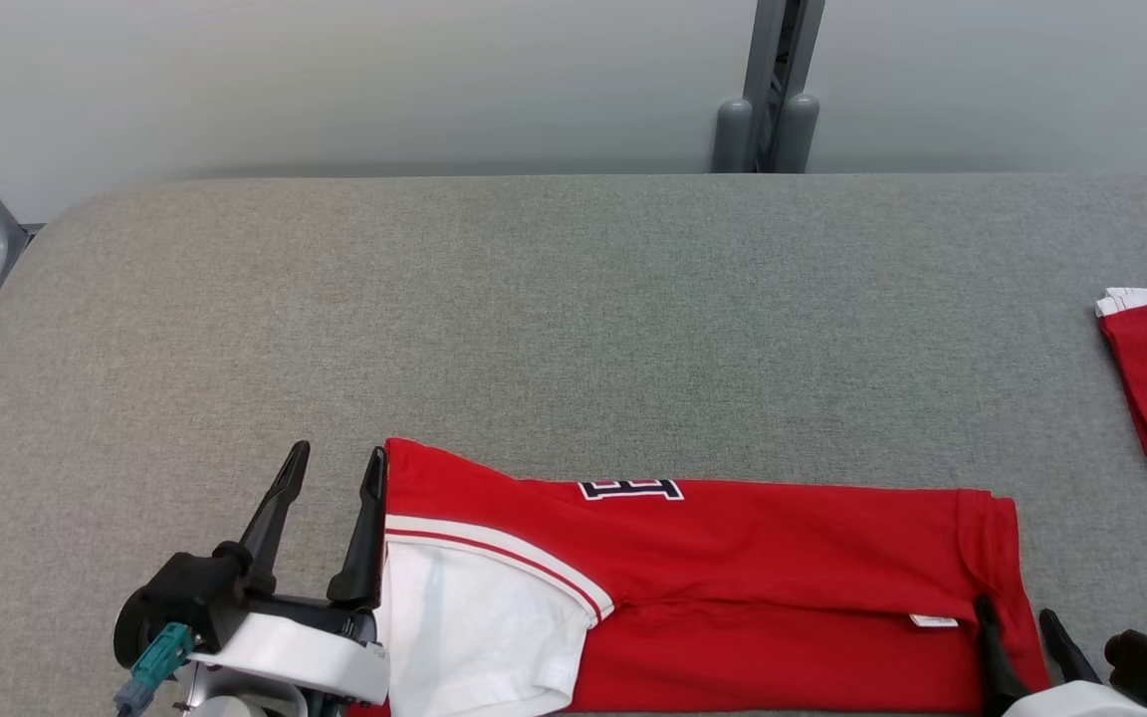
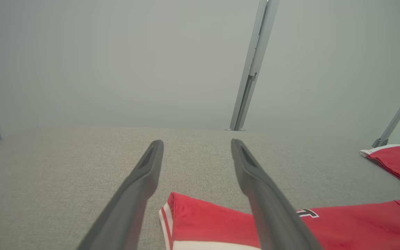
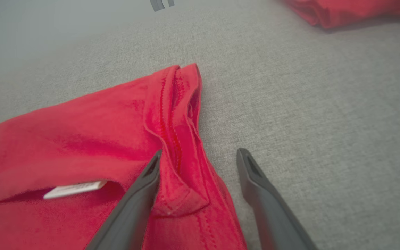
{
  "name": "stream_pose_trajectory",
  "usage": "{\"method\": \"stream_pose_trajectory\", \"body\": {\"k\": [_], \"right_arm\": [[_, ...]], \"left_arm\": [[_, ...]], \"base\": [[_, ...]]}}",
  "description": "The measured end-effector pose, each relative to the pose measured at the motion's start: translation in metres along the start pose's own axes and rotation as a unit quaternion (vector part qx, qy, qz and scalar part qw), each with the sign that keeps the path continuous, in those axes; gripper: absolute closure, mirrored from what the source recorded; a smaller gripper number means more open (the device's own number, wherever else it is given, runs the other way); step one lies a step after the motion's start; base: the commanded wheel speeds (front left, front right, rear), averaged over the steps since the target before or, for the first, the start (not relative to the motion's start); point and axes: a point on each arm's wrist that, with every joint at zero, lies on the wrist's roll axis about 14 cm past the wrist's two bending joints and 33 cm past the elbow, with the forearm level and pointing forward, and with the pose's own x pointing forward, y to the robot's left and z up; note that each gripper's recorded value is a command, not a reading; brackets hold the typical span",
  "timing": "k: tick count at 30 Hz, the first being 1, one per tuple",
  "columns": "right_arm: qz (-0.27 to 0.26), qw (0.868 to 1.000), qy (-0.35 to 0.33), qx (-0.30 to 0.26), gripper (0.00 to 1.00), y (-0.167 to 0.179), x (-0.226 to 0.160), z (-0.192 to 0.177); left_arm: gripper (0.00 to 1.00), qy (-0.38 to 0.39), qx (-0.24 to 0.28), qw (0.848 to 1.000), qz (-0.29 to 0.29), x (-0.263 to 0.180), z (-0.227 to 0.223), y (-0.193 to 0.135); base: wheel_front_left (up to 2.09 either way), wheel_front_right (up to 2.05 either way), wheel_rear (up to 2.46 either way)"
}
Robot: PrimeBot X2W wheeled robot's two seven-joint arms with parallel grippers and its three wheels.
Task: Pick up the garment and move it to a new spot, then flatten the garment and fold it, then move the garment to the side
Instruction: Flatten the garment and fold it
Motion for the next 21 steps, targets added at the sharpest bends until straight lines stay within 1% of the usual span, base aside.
{"method": "stream_pose_trajectory", "body": {"k": [3,8,9,10,11,12,17,21], "right_arm": [[-0.001,1.000,0.005,0.009,0.00,0.001,0.002,-0.005],[0.015,1.000,0.007,0.018,0.00,0.014,0.007,-0.008],[0.017,1.000,0.008,0.019,0.24,0.016,0.007,-0.008],[0.021,1.000,0.008,0.016,0.62,0.017,0.008,-0.008],[0.022,1.000,0.008,0.013,0.94,0.017,0.008,-0.008],[0.022,1.000,0.008,0.012,1.00,0.017,0.009,-0.008],[0.014,1.000,0.006,0.006,1.00,0.009,0.010,-0.005],[-0.002,1.000,-0.004,0.000,1.00,-0.006,0.012,0.005]], "left_arm": [[0.00,0.001,0.000,1.000,0.003,-0.001,-0.001,0.002],[0.00,0.003,0.000,1.000,0.004,-0.002,-0.001,0.003],[0.00,0.003,0.000,1.000,0.004,-0.002,-0.002,0.003],[0.00,0.003,0.000,1.000,0.005,-0.002,-0.002,0.004],[0.00,0.004,0.000,1.000,0.005,-0.002,-0.002,0.004],[0.00,0.004,0.000,1.000,0.005,-0.002,-0.002,0.004],[0.00,0.005,0.000,1.000,0.006,-0.001,-0.003,0.004],[0.00,0.005,-0.001,1.000,0.006,-0.001,-0.003,0.004]], "base": [[0.00,0.00,0.00],[0.00,0.00,0.00],[0.00,0.00,0.00],[0.00,0.00,0.00],[0.00,0.00,0.00],[0.00,0.00,0.00],[0.00,0.00,0.00],[0.00,0.00,0.00]]}}
